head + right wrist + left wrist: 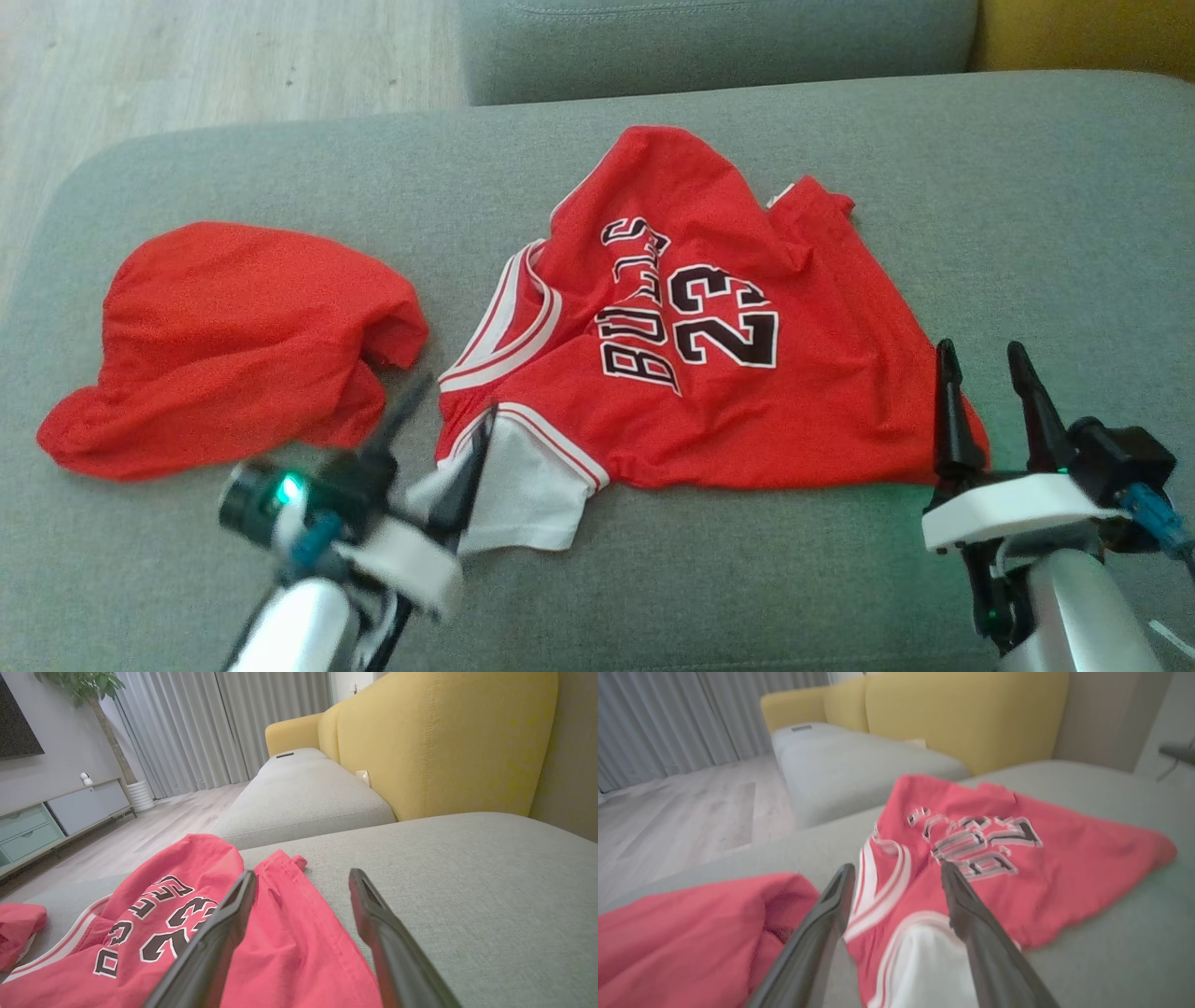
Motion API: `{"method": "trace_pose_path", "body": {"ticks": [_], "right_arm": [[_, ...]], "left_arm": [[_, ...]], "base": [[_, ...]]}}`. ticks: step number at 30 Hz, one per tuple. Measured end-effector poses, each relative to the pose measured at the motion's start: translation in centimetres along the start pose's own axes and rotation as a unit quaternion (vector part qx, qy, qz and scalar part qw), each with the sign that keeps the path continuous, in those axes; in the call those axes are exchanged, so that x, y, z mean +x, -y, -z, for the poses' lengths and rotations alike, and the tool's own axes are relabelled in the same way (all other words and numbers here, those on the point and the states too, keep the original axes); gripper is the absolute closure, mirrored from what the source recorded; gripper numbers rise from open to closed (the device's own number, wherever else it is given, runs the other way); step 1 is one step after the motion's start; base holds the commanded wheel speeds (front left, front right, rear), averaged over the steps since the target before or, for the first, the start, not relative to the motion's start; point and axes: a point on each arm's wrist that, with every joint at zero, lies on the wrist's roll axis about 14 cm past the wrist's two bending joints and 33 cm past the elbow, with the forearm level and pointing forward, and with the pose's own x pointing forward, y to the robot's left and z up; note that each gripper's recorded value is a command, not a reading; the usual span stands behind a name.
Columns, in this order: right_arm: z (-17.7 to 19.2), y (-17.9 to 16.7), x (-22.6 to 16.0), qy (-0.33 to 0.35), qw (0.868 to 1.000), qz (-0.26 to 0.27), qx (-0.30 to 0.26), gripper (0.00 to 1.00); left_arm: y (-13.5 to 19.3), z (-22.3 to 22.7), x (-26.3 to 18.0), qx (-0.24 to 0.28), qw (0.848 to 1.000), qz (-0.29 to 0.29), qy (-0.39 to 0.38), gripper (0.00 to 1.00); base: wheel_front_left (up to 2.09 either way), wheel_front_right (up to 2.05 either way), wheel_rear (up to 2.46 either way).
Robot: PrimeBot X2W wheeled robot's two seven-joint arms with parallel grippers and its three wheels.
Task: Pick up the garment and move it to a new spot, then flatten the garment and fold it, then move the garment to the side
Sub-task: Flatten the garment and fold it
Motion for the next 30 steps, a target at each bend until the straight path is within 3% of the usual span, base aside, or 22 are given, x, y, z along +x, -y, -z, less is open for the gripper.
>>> {"method": "trace_pose_path", "body": {"ticks": [3,6,16,21,28,29,30], "right_arm": [[0.4,-0.5,0.2,-0.007,1.000,-0.009,-0.009,0.00],[1.0,-1.4,0.7,-0.021,0.999,-0.025,-0.019,0.00],[2.5,-4.6,7.1,-0.098,0.991,-0.075,-0.056,0.00],[5.4,-4.5,9.9,-0.177,0.978,-0.076,-0.076,0.00],[9.6,-4.9,12.2,-0.282,0.950,-0.088,-0.106,0.00],[10.2,-5.0,12.3,-0.296,0.945,-0.089,-0.108,0.79],[10.7,-4.9,12.5,-0.306,0.941,-0.089,-0.111,1.00]], "left_arm": [[-2.4,-4.8,1.7,-0.046,0.994,-0.068,0.078,0.00],[-3.1,-6.7,2.2,-0.074,0.987,-0.091,0.111,0.00],[-3.4,-5.6,3.0,-0.117,0.982,-0.102,0.105,0.00],[-4.4,-4.9,3.2,-0.116,0.982,-0.110,0.097,0.00],[-5.1,-4.0,3.1,-0.128,0.980,-0.123,0.086,0.00],[-5.2,-3.8,3.1,-0.130,0.980,-0.125,0.083,0.00],[-5.2,-3.6,3.1,-0.132,0.980,-0.126,0.081,0.00]], "base": [[0.00,0.00,0.00],[0.00,0.00,0.00],[0.00,0.00,0.00],[0.00,0.00,0.00],[0.00,0.00,0.00],[0.00,0.00,0.00],[0.00,0.00,0.00]]}}
